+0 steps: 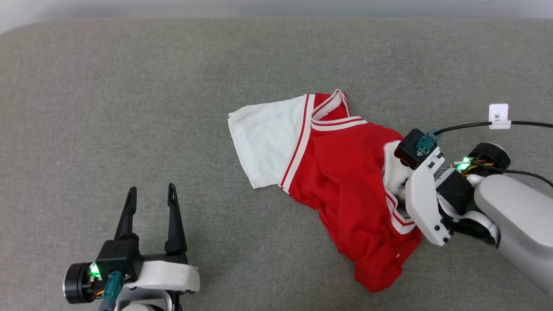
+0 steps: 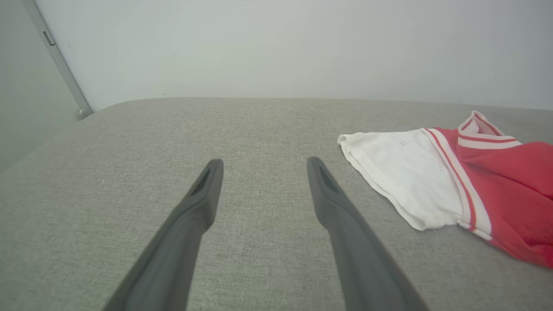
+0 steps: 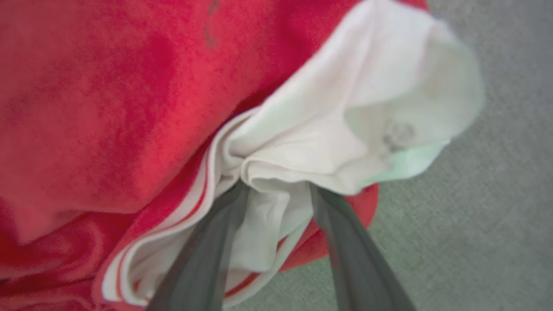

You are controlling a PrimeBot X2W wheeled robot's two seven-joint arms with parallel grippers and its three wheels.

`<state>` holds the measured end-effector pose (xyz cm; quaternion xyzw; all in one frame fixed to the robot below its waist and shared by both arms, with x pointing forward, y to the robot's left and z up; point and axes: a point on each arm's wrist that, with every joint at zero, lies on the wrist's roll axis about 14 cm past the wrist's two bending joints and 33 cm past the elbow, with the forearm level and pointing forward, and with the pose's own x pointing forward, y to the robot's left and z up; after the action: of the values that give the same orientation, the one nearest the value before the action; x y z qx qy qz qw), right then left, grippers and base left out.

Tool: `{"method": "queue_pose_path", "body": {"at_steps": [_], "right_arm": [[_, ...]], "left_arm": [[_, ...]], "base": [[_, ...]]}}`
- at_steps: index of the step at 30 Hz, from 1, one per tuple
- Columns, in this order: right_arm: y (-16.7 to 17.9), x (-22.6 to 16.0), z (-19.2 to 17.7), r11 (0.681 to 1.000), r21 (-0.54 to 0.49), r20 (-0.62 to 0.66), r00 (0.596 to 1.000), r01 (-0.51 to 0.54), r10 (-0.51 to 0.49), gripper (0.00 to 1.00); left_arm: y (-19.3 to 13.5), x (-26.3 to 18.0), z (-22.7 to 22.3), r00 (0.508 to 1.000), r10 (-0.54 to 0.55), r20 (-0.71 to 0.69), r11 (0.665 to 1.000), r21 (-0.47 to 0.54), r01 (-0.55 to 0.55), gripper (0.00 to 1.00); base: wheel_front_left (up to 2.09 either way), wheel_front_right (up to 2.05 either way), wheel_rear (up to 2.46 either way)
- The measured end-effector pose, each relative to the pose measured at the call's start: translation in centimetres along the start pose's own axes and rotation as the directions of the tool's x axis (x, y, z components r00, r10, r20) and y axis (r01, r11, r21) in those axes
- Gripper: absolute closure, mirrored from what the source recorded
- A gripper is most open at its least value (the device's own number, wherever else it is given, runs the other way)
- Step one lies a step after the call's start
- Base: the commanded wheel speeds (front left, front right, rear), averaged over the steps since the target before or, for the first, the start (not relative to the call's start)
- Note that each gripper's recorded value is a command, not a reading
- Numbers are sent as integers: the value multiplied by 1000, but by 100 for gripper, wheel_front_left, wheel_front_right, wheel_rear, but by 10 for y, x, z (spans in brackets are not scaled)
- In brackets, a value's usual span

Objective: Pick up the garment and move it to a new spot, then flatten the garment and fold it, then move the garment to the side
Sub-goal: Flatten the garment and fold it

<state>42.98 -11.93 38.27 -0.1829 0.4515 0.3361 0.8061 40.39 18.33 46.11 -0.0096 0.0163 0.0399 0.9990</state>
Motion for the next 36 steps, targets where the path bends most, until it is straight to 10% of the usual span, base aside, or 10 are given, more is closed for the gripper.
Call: {"method": "queue_pose_path", "body": {"at_steps": [9,23,24,25,26,36], "right_arm": [[-70,-79,43,973,152,362,907,171,-216,100],[-97,-58,-110,833,479,61,937,276,-345,100],[-97,-59,-110,829,486,72,933,276,-353,93],[-98,-60,-108,824,494,92,926,277,-367,30],[-100,-63,-106,821,496,114,917,282,-383,0],[-166,-151,-38,752,486,489,575,445,-656,0]], "left_arm": [[-19,1,13,998,-46,37,999,-18,47,0],[-20,-2,6,999,-52,15,998,-17,52,0],[-20,-2,6,999,-52,14,999,-15,52,0],[-20,-3,6,998,-53,16,999,-11,54,0],[-19,-3,7,998,-54,18,999,-9,54,0],[-24,19,33,986,-131,99,990,58,126,0]], "base": [[0,0,0],[0,0,0],[0,0,0],[0,0,0],[0,0,0],[0,0,0]]}}
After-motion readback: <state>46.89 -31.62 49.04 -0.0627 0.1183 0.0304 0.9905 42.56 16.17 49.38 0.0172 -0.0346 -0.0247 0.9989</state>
